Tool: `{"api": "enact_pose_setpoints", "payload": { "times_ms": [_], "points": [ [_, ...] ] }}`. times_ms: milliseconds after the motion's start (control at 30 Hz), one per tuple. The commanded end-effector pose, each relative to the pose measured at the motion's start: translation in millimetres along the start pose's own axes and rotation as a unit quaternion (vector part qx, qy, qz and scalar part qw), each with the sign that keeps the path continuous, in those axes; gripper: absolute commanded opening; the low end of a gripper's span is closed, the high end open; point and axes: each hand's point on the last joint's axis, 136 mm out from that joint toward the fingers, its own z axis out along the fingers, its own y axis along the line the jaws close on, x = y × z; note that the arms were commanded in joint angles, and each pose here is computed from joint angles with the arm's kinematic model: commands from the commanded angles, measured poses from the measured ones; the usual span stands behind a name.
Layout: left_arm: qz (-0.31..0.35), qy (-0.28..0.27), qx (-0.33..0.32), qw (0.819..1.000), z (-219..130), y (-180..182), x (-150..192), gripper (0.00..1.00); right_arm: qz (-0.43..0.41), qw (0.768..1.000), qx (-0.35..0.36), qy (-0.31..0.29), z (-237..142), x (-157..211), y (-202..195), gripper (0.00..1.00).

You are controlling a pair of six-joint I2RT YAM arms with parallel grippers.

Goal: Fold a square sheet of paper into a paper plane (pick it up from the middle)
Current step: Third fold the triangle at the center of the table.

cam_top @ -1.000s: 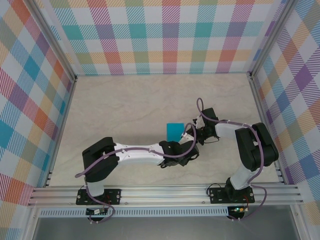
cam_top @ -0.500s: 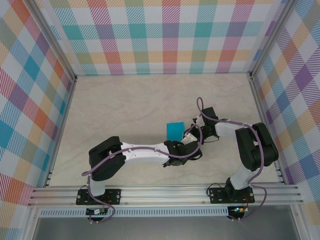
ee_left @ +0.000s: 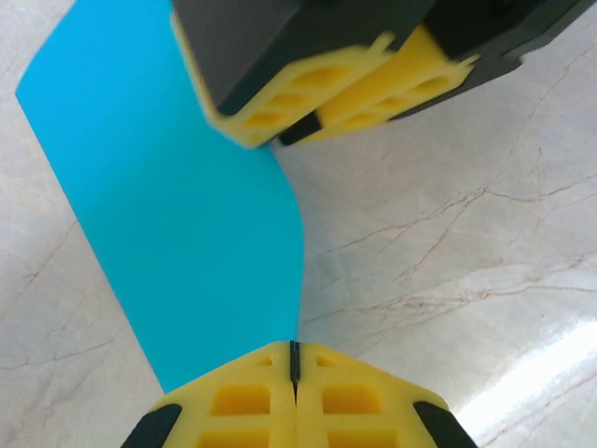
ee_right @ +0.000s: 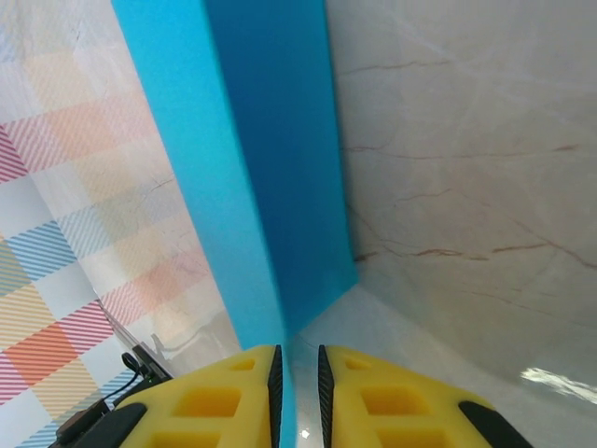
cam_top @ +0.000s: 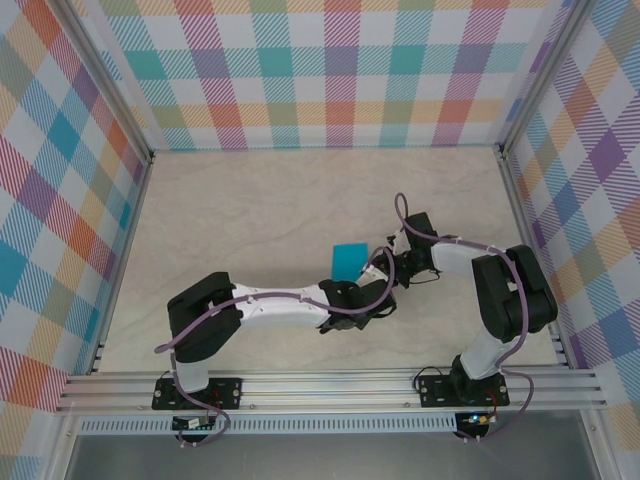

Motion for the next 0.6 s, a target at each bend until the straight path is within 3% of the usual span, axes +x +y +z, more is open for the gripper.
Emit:
{"api": "enact_pose_setpoints", "payload": {
  "times_ms": [0,167,267,400,567],
  "points": [
    [-0.049,-0.012,0.058,0.997,-11,5,-13,0.01,-0.018,1.000,0.000,-0.018,-15,-9,8,0.22],
    [-0.099,0.001,0.132,0.986,-10,12,-12,0.00,-0.034,0.999,0.006,-0.035,-24,-17,16,0.23],
    [-0.124,-0.004,0.169,0.978,-12,16,-17,0.00,-0.047,0.998,-0.011,-0.034,-25,-21,27,0.14],
    [-0.152,-0.003,0.199,0.968,-10,25,-16,0.01,-0.052,0.998,-0.022,-0.023,-20,-28,34,0.07],
    [-0.163,0.010,0.219,0.962,-4,30,-14,0.01,-0.056,0.998,-0.037,-0.003,-11,-37,43,0.06]
  ]
}}
